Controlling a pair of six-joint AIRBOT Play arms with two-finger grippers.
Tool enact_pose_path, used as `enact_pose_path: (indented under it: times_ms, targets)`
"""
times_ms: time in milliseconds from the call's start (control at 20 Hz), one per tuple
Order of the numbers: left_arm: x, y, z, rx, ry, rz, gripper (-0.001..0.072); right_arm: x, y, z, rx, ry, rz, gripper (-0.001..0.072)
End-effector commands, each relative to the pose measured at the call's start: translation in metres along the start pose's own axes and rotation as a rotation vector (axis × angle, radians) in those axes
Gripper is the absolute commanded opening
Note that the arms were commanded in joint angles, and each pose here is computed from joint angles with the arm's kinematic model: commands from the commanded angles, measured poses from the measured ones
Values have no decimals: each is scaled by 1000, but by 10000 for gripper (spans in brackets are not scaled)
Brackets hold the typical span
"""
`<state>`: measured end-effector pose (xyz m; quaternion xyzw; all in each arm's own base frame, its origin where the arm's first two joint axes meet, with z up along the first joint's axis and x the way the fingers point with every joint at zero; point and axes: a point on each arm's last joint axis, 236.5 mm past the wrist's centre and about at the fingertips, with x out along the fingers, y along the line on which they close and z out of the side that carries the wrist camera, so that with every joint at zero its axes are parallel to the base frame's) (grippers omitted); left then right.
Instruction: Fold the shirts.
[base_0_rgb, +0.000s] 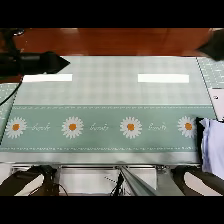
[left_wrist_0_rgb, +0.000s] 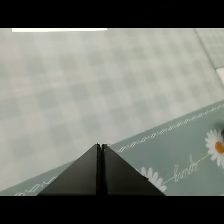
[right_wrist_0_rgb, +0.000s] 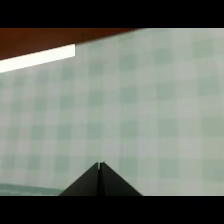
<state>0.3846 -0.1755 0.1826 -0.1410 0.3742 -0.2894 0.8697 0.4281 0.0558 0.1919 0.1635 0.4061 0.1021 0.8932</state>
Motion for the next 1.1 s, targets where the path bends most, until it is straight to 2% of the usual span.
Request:
enact_pose_path:
  times_ms: [0,100,200,500,1050]
  targets:
    - [46,43,-46,34,227,194,25,91,13,-72,-290,198,-219,22]
    - [55,91,-94,-7,346,338,25,121,-30,-117,-251,326,-341,22]
    - [53,112,-109,-27,396,379,26,135,-63,-148,-185,415,-398,22]
    - [49,115,-111,-42,409,384,27,118,-86,-158,-188,485,-473,23]
    - [51,117,-113,-45,415,385,26,119,-86,-158,-188,484,-472,23]
